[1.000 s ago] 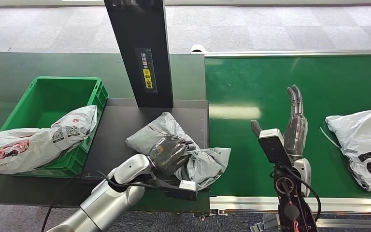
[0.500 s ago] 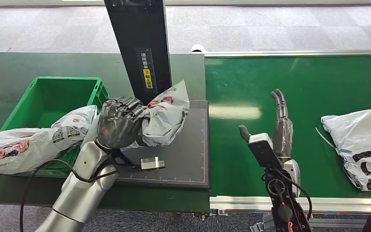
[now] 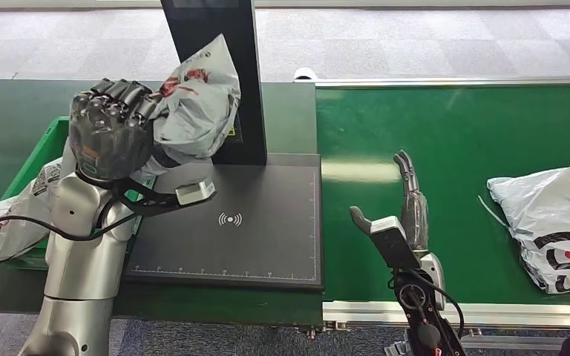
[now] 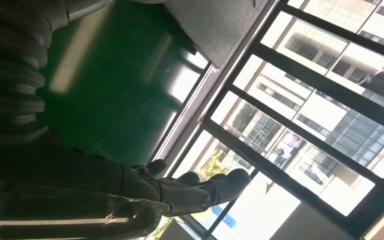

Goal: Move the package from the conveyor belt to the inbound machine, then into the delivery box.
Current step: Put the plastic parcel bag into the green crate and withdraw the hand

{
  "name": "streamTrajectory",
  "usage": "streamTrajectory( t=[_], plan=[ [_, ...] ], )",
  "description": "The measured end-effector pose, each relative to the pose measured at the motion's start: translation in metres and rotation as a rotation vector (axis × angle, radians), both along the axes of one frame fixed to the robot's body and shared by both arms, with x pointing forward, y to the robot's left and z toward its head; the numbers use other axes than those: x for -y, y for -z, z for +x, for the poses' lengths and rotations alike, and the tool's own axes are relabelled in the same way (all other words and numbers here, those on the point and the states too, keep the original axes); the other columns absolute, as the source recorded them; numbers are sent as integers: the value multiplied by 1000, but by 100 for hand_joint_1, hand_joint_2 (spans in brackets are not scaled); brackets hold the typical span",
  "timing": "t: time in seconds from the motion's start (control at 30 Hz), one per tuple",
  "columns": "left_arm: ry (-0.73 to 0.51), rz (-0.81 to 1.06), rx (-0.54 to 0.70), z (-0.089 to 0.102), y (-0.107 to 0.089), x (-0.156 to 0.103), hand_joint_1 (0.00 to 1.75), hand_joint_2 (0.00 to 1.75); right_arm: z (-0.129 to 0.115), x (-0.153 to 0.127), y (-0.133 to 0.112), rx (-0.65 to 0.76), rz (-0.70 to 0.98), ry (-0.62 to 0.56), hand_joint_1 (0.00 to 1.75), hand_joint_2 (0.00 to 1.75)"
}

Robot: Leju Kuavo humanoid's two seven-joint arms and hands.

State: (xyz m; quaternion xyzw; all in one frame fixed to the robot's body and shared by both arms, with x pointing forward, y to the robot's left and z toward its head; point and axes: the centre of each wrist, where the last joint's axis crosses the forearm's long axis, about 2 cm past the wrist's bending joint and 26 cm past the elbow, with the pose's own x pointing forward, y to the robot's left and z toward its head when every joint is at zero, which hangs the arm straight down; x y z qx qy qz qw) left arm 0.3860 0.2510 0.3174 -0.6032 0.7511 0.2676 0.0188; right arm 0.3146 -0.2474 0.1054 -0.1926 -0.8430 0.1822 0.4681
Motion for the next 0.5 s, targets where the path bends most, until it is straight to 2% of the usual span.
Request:
streamTrajectory(
  t=[0.1,0.17,0.5],
  plan=[
    [-56,-23,56,9,-28,-2,175,175,-14,2,6,-11,2,8,0,175],
    [-58,0,80,13,-38,-2,175,175,-20,2,8,-15,1,9,0,175],
    [-55,65,108,19,-51,-4,175,175,-28,5,8,-7,0,8,0,175]
  ],
)
